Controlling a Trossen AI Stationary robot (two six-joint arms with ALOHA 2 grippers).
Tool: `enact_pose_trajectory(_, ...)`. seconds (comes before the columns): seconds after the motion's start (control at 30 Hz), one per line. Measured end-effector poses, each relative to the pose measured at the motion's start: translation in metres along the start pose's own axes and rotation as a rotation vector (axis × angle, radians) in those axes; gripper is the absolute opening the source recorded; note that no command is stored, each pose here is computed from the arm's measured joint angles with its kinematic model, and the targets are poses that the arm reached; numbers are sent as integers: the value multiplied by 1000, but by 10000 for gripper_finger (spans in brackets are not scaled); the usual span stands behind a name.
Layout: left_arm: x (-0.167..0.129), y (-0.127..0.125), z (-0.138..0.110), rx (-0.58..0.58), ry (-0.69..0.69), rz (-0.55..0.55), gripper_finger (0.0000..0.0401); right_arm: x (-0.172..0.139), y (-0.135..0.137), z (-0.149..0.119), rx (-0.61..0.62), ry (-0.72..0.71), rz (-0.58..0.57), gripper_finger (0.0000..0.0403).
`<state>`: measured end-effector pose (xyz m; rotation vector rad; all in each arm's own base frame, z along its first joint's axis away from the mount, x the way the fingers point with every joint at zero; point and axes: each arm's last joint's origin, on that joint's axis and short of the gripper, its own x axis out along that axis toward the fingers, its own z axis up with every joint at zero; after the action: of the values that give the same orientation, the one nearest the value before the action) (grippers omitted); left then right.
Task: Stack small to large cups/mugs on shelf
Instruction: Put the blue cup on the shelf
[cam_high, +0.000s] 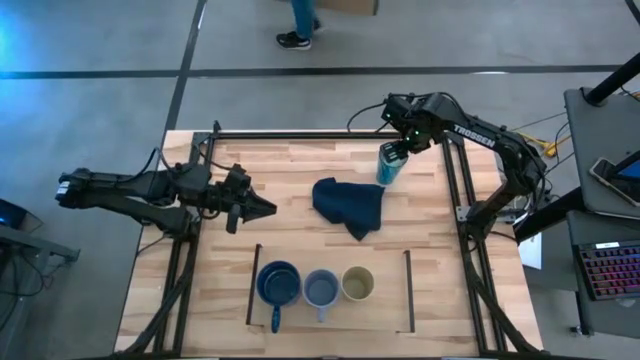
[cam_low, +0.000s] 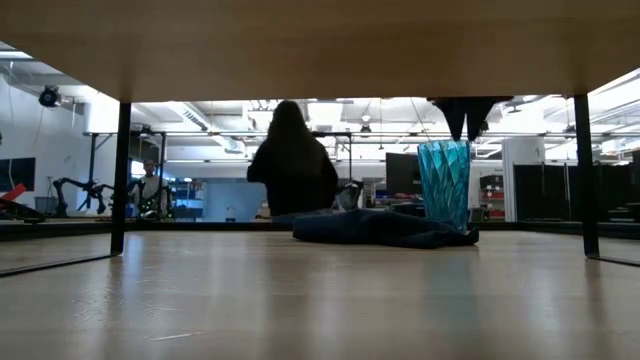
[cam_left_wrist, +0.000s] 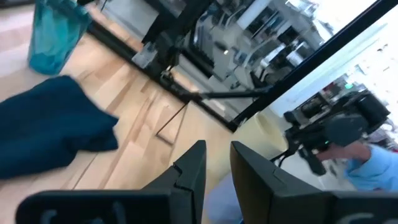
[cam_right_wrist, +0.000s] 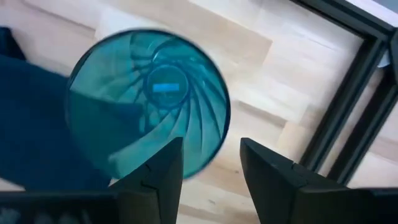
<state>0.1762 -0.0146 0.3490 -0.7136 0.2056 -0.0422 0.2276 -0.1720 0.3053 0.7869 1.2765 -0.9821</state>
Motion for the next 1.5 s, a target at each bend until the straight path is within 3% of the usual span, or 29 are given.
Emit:
enact_pose_trajectory(0.43,1,2,-2,-7,19,20,59,31,-3,0,-5,14,18,129)
enact_pose_trajectory(0.6,1,2,-2,-7,12,27,59,34,-4,-1,-26,24,13,95)
enact_pose_trajectory(0.83,1,4,0,-10,3,38,59,33,-4,-1,-49,28,23,18)
enact_pose_trajectory(0.93,1,5,0,-12,1,41,59,30,-4,-3,-63,35,43,12)
enact_pose_trajectory(1.03,1,5,0,-13,0,41,59,13,-5,-7,-83,26,49,10)
enact_pose_trajectory(1.3,1,5,0,-31,0,41,59,-73,-18,-43,-87,-27,94,9)
enact_pose_trajectory(1.43,1,5,1,-31,0,42,59,-115,-14,-72,-100,-101,320,9)
enact_pose_trajectory(1.5,1,5,1,-31,-1,44,59,-131,-11,-89,-98,-130,359,9)
